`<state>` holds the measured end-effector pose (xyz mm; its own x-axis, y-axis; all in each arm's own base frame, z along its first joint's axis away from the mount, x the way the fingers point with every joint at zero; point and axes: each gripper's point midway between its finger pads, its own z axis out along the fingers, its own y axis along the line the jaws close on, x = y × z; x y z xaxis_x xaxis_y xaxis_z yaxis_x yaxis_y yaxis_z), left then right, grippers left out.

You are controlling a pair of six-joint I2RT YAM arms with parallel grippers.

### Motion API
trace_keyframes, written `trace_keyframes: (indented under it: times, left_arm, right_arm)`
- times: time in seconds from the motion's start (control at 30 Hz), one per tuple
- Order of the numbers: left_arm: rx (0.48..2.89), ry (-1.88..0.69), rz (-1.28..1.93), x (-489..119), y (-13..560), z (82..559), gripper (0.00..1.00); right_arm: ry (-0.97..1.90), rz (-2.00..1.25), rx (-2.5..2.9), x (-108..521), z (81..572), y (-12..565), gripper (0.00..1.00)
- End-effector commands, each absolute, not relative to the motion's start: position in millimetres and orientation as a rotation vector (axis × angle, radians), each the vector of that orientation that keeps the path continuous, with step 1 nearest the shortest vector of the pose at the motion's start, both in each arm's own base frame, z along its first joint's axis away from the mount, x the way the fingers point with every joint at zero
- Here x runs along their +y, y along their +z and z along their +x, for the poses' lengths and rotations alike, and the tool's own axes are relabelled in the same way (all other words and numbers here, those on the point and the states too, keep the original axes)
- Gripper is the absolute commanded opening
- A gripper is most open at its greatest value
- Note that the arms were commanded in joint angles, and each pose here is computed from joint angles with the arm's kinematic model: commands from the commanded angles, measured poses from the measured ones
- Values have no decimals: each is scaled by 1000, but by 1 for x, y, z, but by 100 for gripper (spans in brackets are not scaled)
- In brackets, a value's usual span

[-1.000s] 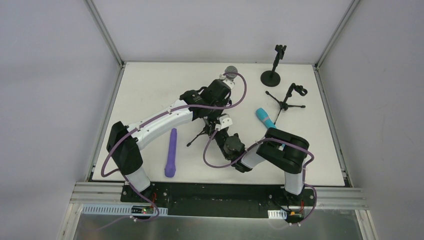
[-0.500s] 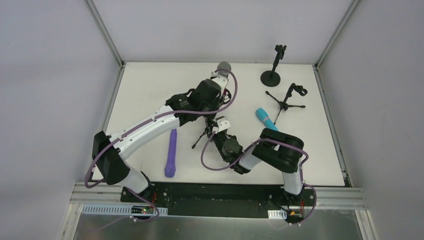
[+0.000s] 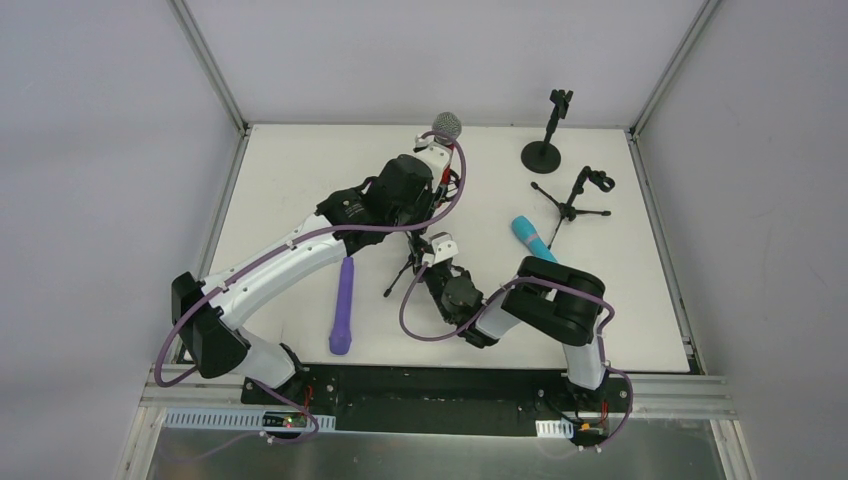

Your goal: Attach the microphones to the stand

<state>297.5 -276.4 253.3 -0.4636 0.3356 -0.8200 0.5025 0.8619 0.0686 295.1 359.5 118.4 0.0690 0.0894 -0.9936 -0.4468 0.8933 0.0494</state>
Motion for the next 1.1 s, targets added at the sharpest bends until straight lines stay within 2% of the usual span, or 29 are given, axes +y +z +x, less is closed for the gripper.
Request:
trace_keyframes:
  times: [0.0, 1.07]
  left_arm:
    - [1981, -375, 598, -287, 301, 282, 0]
    - [1945, -636, 546, -270, 350, 287, 0]
  right_arm:
    - [286, -284, 1522, 342, 308, 91, 0]
    - [331, -336, 1524, 354, 303, 84, 0]
